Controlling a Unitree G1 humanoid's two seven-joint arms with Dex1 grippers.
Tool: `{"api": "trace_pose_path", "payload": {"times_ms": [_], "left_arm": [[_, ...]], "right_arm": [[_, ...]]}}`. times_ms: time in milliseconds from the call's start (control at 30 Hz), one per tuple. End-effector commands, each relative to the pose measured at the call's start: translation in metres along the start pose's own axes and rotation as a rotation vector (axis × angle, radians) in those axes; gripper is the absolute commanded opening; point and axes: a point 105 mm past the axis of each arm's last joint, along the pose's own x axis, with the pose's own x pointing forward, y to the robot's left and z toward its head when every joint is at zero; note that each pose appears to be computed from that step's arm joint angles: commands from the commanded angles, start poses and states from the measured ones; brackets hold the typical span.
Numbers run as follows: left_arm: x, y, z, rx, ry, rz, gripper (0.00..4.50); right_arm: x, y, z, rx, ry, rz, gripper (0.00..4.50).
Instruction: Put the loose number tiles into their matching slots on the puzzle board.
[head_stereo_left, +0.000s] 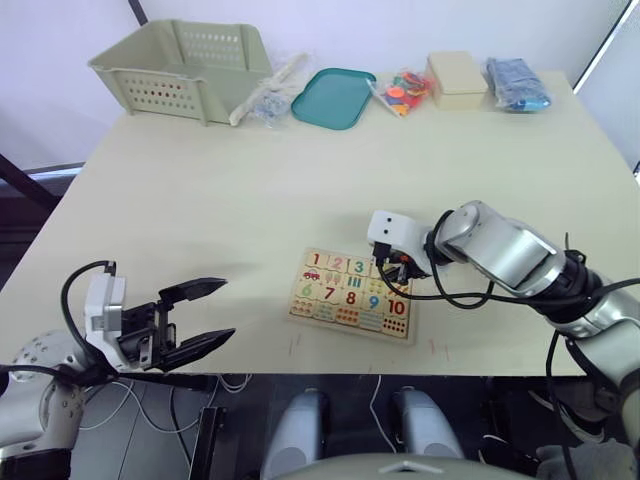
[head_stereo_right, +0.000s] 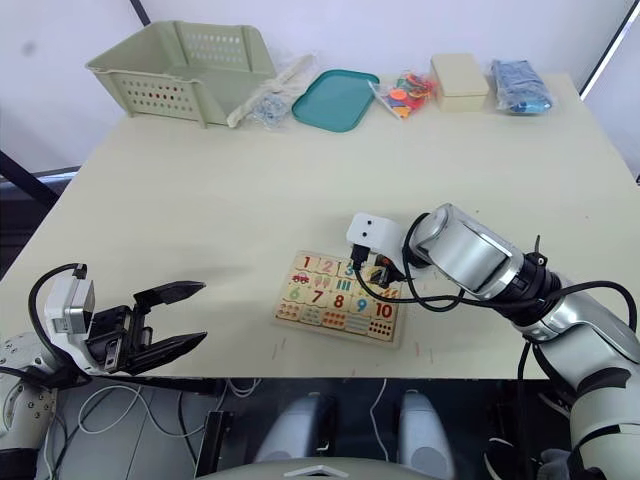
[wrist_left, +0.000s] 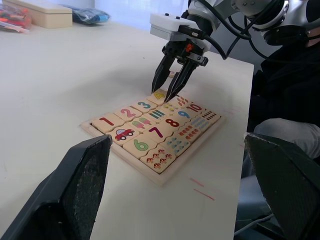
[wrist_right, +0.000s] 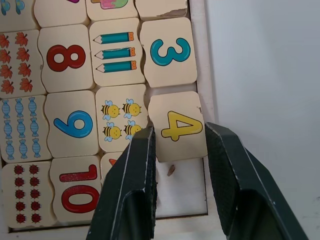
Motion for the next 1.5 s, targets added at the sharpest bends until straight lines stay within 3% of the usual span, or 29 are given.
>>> {"api": "trace_pose_path", "payload": {"times_ms": [33, 467, 1500], "left_arm": [[0.002, -0.003, 0.009, 0.050, -0.007, -0.009, 4.50], [0.002, -0.003, 0.009, 0.049, -0.003, -0.007, 4.50], [0.000, -0.002, 0.007, 0.045, -0.002, 0.007, 4.50]], "right_arm": [[-0.001, -0.003, 0.003, -0.032, -0.005, -0.013, 0.89], [0.002, -0.007, 0.007, -0.091, -0.016, -0.011, 0.89], [0.000, -0.003, 0.020, -0.030, -0.051, 0.004, 0.89]]}}
